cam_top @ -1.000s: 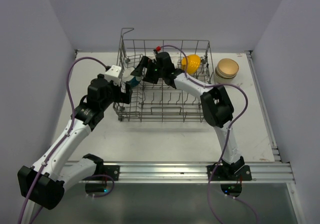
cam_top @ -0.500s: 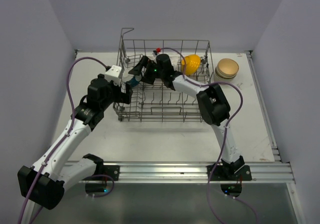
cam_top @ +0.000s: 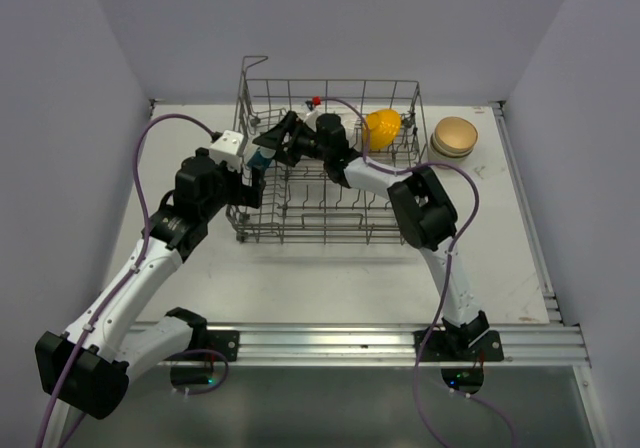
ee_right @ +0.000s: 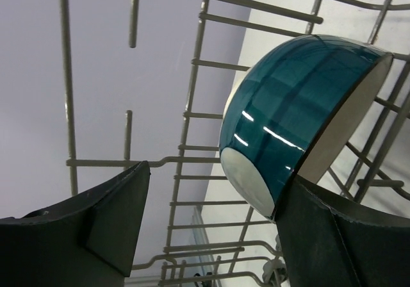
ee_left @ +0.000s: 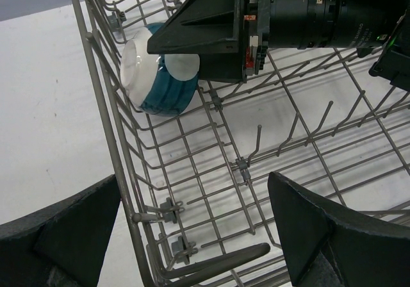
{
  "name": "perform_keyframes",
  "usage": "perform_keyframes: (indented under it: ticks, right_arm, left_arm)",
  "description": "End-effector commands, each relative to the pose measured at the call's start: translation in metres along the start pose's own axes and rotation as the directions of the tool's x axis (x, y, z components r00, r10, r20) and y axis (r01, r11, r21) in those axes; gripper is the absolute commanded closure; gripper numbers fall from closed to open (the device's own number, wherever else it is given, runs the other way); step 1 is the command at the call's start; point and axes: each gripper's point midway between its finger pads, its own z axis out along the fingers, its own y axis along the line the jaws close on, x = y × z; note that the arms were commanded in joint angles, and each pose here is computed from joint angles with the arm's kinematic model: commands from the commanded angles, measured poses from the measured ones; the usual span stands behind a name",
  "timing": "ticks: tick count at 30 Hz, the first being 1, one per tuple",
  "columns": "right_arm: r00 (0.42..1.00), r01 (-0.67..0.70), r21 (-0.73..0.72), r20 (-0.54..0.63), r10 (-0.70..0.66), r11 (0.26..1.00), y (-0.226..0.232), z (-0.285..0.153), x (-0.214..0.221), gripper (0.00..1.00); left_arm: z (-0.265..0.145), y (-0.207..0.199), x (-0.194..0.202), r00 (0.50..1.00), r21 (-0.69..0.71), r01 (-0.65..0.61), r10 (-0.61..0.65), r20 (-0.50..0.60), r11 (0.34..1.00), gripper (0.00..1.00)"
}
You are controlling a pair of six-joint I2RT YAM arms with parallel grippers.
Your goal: Unload the bowls from the dish rack
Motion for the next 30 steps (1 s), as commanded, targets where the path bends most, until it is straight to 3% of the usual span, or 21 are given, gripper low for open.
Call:
perform_keyframes:
  ticks: [1, 17, 30]
  right_arm:
    - [1.000, 0.021, -0.120, -0.010, -0.022, 0.993, 0.027, 0.001, 0.003, 0.23]
    - [1.000, -0.004, -0.121, -0.017, 0.002, 0.993, 0.008, 0.008, 0.007, 0.45]
    - [0.999, 0.032, -0.183, -0.015, -0.035, 0.983, 0.021, 0.008, 0.007, 0.51]
  left_arm:
    - [-0.003, -0.002, -0.017, 0.999, 0.014, -0.001, 0.001, 0.044, 1.000, 0.00]
    - [-0.003, -0.003, -0.017, 0.999, 0.017, -0.002, 0.001, 0.045, 1.000, 0.00]
    - [-0.002, -0.004, -0.015, 0.999, 0.021, 0.000, 0.000, 0.039, 1.000, 0.00]
